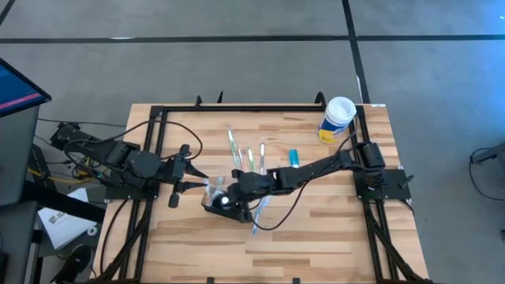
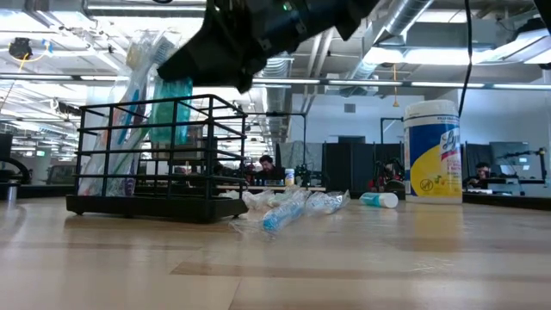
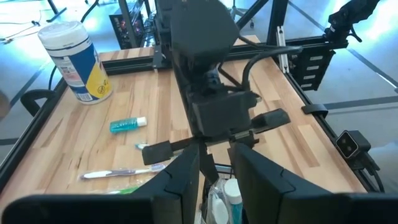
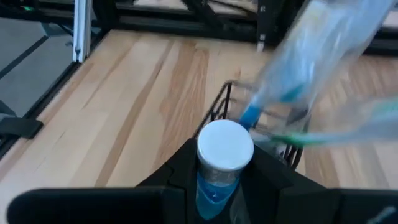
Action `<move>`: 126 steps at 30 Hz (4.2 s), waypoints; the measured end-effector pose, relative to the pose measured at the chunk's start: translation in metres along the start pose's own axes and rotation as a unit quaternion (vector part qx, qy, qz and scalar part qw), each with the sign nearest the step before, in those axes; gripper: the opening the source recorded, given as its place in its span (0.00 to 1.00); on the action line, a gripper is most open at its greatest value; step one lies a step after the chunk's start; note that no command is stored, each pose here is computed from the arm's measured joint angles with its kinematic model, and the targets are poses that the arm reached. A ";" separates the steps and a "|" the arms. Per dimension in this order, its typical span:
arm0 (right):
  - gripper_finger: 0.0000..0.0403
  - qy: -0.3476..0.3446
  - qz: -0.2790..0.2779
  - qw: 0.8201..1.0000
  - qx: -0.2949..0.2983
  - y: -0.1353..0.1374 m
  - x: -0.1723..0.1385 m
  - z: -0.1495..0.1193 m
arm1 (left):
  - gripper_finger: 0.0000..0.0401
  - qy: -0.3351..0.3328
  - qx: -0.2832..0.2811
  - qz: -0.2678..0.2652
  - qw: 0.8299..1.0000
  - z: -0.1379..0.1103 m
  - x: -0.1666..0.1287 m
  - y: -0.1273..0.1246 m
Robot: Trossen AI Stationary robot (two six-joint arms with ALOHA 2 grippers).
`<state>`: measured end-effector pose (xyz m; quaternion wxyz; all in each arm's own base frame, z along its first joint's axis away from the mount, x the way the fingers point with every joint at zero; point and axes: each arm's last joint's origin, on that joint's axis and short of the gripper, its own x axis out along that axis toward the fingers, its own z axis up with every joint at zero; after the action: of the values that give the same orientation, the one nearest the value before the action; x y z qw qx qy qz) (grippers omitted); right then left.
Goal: Pick & Place toothbrushing station
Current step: Put the left blue mouthwash into the wire organizer, then put the purple toothbrush into the wire organizer
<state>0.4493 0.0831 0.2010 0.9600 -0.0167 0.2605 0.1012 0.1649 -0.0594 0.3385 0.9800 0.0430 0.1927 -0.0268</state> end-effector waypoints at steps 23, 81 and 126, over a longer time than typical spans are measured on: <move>0.20 -0.020 -0.003 1.000 0.012 -0.003 0.002 -0.014 | 0.24 -0.002 0.002 0.004 1.000 0.000 0.000 0.000; 0.37 -0.016 0.024 0.999 0.043 -0.013 0.023 -0.030 | 0.24 -0.003 0.002 0.004 1.000 0.001 0.000 0.000; 0.29 0.081 -0.058 0.994 0.049 -0.013 -0.055 0.013 | 0.24 -0.004 0.001 0.004 1.000 0.001 0.000 0.000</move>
<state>0.4121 0.0611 0.2399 0.9396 0.0074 0.3407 0.0308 0.1653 -0.0593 0.3390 0.9807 0.0449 0.1890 -0.0235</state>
